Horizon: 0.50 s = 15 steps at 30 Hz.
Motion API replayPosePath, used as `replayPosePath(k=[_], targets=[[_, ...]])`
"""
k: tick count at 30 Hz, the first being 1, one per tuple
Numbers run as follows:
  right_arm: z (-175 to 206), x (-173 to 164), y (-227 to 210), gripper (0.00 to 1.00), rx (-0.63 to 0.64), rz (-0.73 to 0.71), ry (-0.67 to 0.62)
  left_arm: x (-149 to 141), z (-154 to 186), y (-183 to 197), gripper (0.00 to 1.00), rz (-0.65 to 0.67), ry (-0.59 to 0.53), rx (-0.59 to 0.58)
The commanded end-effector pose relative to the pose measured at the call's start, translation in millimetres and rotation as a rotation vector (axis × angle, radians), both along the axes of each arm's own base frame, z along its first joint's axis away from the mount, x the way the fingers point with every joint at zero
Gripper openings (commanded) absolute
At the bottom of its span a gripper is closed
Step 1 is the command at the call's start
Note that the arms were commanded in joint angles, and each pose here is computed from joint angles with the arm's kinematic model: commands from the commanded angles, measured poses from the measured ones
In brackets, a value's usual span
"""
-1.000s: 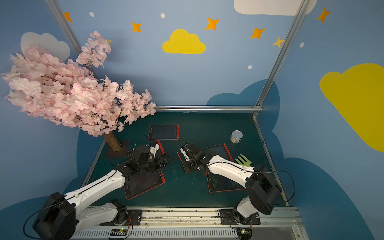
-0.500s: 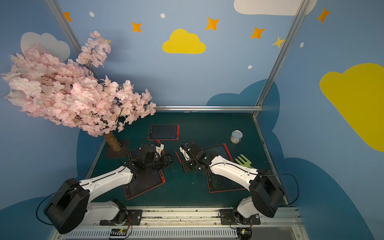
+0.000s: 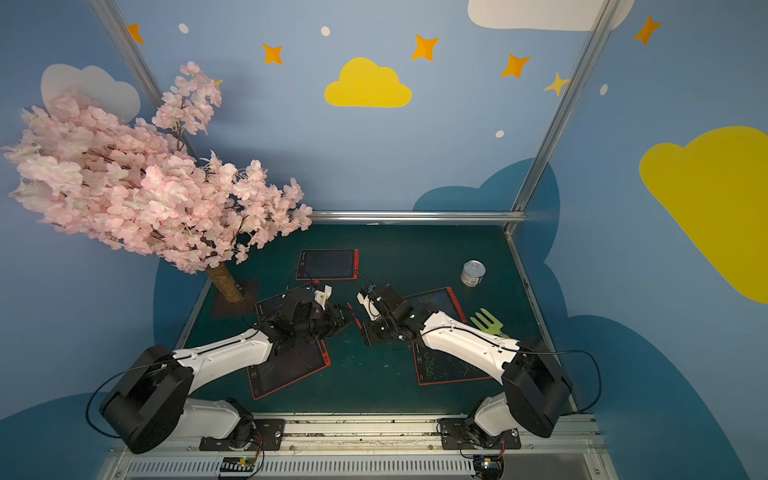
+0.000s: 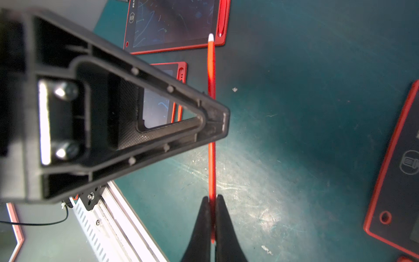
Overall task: Place the stylus back onto the writing tablet
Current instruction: Place the stylus on the writing tablet.
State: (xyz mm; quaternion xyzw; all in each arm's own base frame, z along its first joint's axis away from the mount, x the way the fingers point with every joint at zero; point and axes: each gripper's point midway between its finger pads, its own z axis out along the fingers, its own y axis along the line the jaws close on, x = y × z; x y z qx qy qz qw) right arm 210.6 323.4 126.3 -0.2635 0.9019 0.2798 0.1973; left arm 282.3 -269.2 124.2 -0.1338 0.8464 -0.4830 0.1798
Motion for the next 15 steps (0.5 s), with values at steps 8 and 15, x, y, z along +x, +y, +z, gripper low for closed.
replayPosePath(k=[8, 15], targets=[[6.3, 0.1, 5.1, 0.02, 0.022, 0.009, -0.010, 2.2, 8.0, -4.0, 0.26, -0.005, -0.021, -0.036], [7.6, 0.8, 5.1, 0.02, 0.030, 0.009, -0.006, 1.0, 7.5, -3.8, 0.21, -0.009, -0.030, -0.041]])
